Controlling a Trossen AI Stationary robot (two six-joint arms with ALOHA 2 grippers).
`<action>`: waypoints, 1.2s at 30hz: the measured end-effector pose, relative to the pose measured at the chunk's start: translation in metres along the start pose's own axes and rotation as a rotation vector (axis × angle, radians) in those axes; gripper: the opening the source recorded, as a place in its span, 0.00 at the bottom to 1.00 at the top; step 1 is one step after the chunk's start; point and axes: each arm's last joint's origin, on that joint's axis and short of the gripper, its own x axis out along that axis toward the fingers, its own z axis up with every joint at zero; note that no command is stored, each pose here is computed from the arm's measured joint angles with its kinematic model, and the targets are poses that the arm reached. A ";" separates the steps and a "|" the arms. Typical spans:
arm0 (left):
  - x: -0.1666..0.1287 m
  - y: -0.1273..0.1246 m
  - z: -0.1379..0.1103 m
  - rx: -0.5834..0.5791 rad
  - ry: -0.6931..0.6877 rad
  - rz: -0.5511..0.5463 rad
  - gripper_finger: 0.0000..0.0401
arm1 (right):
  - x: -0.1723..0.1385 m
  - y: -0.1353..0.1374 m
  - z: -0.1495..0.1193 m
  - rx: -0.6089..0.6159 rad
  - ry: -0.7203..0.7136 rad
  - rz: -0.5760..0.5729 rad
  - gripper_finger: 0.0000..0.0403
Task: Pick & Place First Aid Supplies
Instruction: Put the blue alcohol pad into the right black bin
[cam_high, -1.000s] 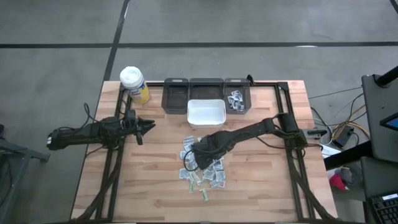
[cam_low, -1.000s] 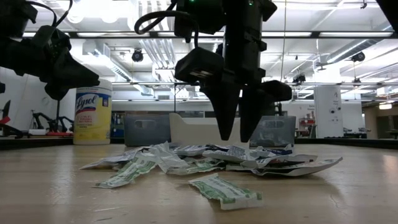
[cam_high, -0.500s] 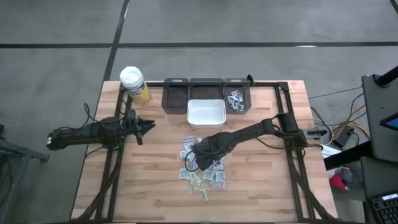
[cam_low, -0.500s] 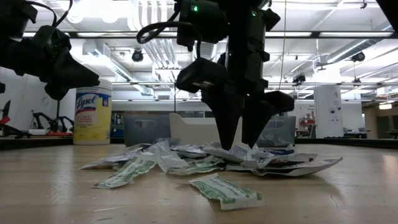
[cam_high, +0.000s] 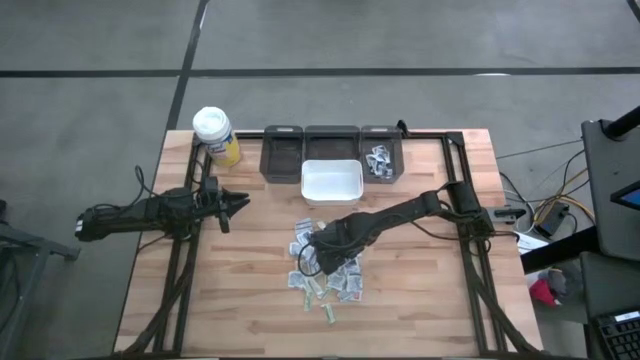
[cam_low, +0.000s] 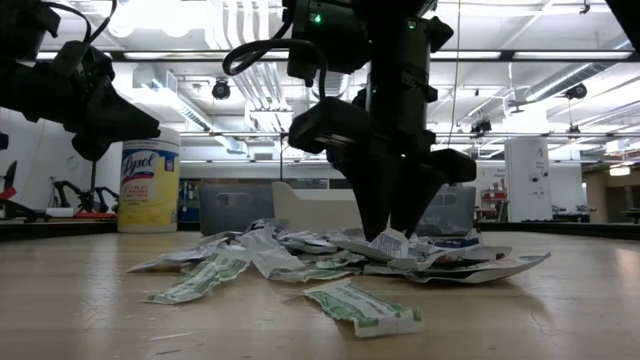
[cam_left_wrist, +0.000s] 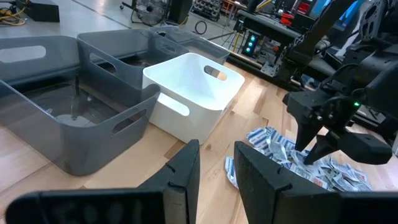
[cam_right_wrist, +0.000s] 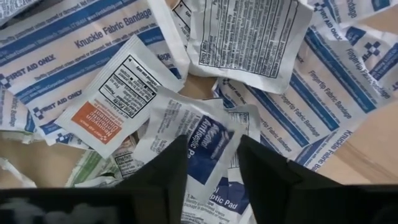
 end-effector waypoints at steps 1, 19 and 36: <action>0.000 0.000 0.000 0.000 0.000 0.000 0.24 | 0.000 0.000 0.000 -0.003 0.001 0.000 0.28; 0.000 0.000 0.000 0.000 0.000 0.000 0.24 | -0.019 0.005 0.001 -0.031 0.014 -0.031 0.07; 0.000 0.000 0.000 0.000 0.000 0.000 0.24 | -0.093 0.000 0.002 -0.112 0.012 -0.282 0.07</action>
